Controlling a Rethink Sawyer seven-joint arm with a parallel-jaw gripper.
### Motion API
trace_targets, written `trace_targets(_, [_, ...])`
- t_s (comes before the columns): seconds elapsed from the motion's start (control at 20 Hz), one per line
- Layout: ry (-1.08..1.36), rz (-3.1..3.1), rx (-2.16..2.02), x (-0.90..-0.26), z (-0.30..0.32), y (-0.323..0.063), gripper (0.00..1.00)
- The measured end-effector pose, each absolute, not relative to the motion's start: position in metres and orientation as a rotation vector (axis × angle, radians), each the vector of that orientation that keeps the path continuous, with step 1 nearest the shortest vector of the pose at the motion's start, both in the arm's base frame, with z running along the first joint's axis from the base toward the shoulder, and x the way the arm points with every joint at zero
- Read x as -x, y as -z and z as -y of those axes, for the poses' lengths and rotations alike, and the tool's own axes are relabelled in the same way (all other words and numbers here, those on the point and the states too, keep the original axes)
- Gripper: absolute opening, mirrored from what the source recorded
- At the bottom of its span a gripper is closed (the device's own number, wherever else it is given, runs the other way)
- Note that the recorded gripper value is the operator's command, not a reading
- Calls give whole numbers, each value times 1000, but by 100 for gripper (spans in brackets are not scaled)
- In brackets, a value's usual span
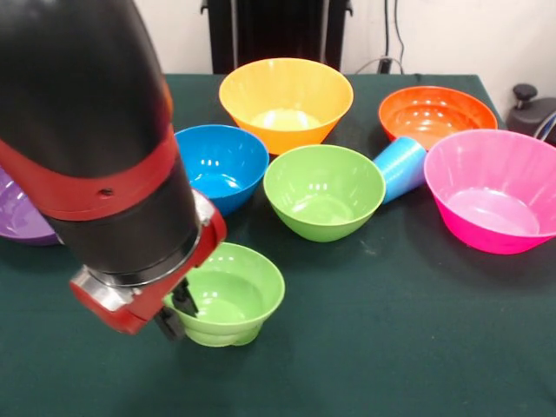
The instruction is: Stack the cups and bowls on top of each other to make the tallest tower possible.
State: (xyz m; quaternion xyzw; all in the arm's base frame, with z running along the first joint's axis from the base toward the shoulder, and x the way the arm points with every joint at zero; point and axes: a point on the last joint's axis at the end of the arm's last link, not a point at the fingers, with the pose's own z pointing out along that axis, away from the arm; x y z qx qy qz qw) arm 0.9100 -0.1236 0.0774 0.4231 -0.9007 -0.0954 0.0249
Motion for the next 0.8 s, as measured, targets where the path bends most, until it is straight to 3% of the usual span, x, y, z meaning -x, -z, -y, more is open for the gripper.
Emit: trace_targets(0.8, [399,2736,-1335,-894,127,-81,0])
